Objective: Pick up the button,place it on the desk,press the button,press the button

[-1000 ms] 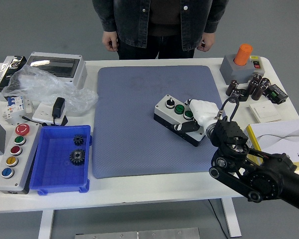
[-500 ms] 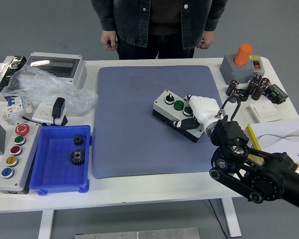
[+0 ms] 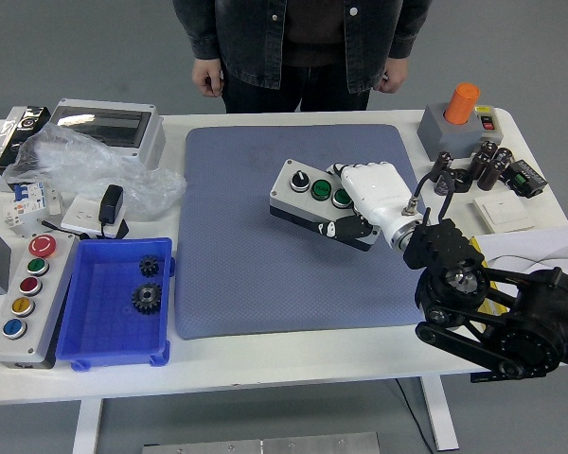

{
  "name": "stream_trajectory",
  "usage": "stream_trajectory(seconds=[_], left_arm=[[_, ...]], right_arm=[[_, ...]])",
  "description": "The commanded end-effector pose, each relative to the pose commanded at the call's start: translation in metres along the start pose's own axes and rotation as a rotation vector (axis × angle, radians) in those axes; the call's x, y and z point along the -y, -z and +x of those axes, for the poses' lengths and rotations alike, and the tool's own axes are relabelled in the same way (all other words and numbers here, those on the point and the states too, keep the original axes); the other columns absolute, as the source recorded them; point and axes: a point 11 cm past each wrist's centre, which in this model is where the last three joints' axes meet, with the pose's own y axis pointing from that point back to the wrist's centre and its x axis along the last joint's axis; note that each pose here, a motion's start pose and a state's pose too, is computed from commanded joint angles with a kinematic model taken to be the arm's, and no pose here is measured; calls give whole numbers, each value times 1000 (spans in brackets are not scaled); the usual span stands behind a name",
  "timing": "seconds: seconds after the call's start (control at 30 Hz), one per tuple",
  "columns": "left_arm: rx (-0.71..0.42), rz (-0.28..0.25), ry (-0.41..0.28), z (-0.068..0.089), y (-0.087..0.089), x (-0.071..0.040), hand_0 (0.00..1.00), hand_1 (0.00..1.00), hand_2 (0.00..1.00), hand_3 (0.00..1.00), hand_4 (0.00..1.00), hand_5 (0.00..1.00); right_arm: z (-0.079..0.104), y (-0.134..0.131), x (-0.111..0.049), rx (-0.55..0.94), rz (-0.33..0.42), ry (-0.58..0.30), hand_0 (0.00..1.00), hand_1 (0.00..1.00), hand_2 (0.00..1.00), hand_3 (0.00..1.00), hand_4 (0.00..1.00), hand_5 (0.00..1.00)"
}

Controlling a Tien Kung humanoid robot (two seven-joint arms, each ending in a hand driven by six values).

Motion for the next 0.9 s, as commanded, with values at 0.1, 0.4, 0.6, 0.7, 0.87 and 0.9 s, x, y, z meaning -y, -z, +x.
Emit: stream_trajectory(seconds=[0.1,0.4,0.6,0.7,0.87,0.9], left_arm=[[-2,-1,0,0,-1,0,669,698,621,640,618,369],[2,-5,1,0,-2,0,668,699,622,641,618,374],[5,-4,-1,0,-2,0,669,699,623,641,619,377],[6,-5,-1,1,-3,0,669,699,623,641,619,377],[7,-5,-1,0,-3,0,669,699,623,641,619,377],[7,-4,-1,1,-2,0,669,699,623,641,619,377]], right_arm=[[1,9,-2,-24,81,-6,241,412,393,341,542,76],[-10,18,-2,-79,217,35,303,423,396,349,513,63],[-9,16,9,-154,281,36,397,448,419,348,502,56],[-13,14,12,-187,304,46,397,448,419,348,502,56],[-21,10,15,-210,314,67,471,519,486,351,497,54],[-22,10,15,-213,317,71,471,519,486,351,497,54]])
